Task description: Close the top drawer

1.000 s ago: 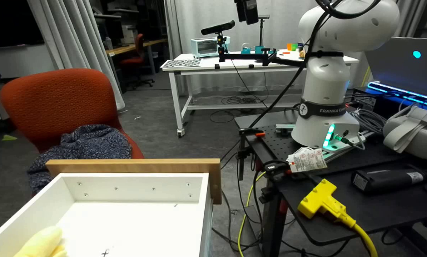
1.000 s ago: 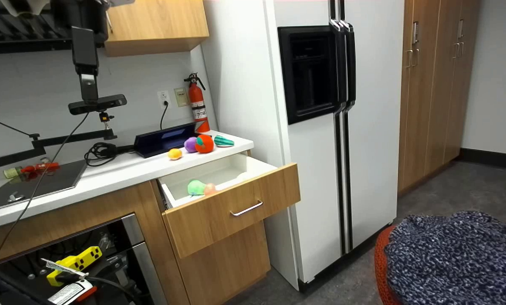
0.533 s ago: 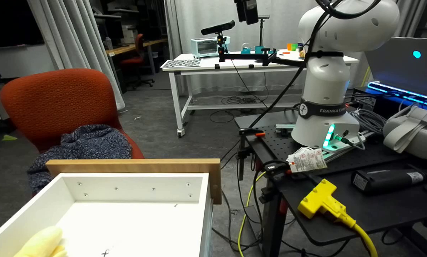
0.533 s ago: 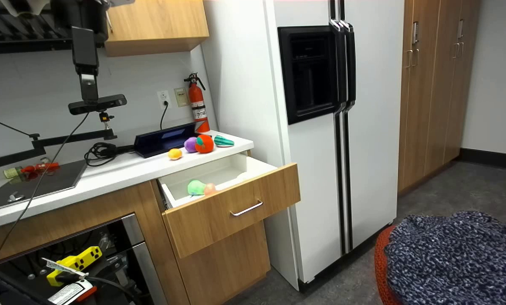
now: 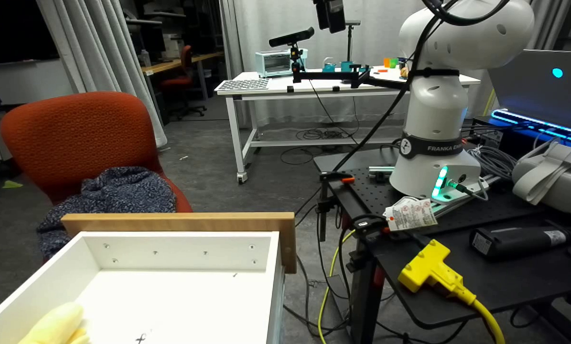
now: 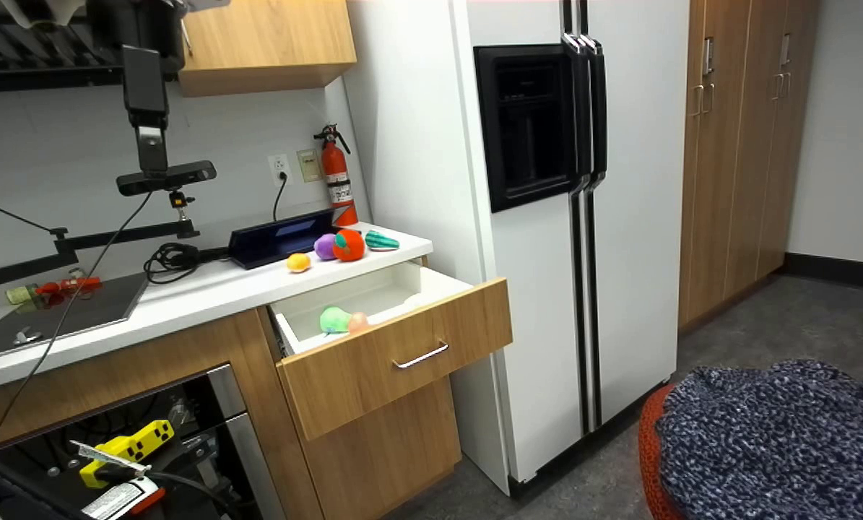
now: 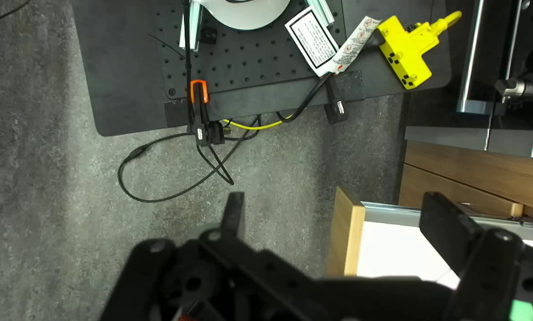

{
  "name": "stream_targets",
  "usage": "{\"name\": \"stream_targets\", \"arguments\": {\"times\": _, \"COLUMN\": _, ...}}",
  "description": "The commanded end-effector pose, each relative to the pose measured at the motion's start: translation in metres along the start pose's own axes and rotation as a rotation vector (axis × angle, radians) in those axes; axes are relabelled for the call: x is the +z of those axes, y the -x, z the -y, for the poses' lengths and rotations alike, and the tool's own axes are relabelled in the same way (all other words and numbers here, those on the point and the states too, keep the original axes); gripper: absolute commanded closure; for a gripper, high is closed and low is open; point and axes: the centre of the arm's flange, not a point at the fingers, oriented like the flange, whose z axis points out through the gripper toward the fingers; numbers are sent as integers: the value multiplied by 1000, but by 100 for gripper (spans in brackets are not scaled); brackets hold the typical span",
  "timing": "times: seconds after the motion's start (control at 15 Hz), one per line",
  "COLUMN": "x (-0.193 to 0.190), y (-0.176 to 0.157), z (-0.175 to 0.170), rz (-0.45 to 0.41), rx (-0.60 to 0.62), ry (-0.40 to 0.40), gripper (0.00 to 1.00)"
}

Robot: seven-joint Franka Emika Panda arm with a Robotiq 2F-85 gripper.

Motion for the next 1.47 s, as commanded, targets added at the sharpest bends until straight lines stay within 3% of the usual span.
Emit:
{"name": "stream_targets", "arguments": {"times": 0.0, "x": 0, "y": 0, "z": 0, "rz": 0, "rx": 0, "ry": 0, "gripper": 0}}
{"name": "stream_targets", "arguments": {"times": 0.8, "x": 6, "y": -13, "z": 1, "rz": -3, "rx": -9, "ry": -5, "gripper": 0}}
{"name": "stream_targets", "arguments": {"times": 1.4, "x": 16, "y": -103, "z": 25, "rz": -169, "rx": -21, "ry": 50, "gripper": 0}}
